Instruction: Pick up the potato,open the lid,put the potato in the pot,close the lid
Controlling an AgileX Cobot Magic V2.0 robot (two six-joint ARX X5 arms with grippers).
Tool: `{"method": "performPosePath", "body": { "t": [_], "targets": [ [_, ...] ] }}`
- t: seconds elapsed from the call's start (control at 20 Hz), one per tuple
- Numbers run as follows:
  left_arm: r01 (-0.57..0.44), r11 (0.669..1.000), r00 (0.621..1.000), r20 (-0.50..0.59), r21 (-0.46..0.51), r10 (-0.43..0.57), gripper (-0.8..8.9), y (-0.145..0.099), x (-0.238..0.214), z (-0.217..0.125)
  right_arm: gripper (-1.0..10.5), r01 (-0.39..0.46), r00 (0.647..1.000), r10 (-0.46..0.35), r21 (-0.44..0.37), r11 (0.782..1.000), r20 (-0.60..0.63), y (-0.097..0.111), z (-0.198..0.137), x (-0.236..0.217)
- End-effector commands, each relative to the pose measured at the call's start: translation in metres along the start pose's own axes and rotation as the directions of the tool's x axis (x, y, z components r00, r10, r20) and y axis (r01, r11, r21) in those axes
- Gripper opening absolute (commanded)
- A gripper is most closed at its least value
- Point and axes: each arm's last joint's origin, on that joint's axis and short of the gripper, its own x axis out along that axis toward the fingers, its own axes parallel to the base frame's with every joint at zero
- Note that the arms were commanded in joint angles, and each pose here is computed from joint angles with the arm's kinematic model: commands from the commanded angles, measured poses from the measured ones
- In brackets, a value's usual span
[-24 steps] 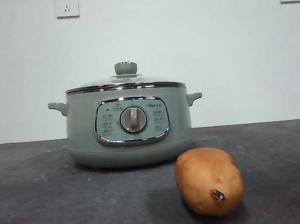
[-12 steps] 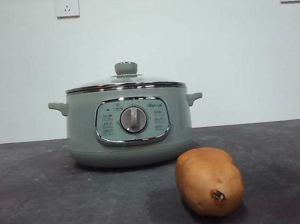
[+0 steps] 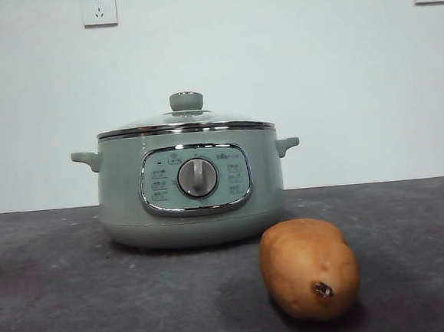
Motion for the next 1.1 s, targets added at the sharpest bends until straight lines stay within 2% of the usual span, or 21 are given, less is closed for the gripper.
{"method": "performPosePath", "body": {
  "t": [0.05,0.3,0.5,0.7,0.9,1.0,1.1],
  "targets": [
    [0.071,0.997,0.996,-0.053,-0.026,-0.072,-0.04,-0.002,0.002,0.006,0.0,-0.005,0.998,0.006,0.026,1.000,-0.061,0.004,0.006,-0.001],
    [0.196,0.979,0.969,-0.142,-0.054,-0.202,-0.04,-0.006,0.004,0.014,0.0,-0.007,0.984,0.019,0.063,0.998,-0.180,0.006,0.010,0.001],
    [0.265,0.963,0.948,-0.170,-0.056,-0.271,-0.04,-0.009,0.003,0.021,0.0,-0.112,0.952,0.138,0.110,0.988,-0.272,0.012,0.017,0.007],
    [0.340,0.938,0.921,-0.174,-0.071,-0.348,-0.04,-0.012,0.000,0.026,0.0,-0.249,0.886,0.292,0.161,0.955,-0.361,0.019,0.030,0.017],
    [0.401,0.909,0.886,-0.205,-0.113,-0.417,-0.04,-0.015,-0.003,0.023,0.0,-0.271,0.832,0.314,0.159,0.949,-0.458,0.028,0.039,0.031],
    [0.402,0.907,0.880,-0.220,-0.125,-0.420,-0.04,-0.015,-0.003,0.021,0.2,-0.276,0.810,0.318,0.158,0.948,-0.493,0.032,0.041,0.037],
    [0.400,0.908,0.876,-0.238,-0.129,-0.419,-0.04,-0.015,-0.004,0.019,1.0,-0.279,0.784,0.318,0.155,0.948,-0.532,0.039,0.042,0.044]
  ]
}}
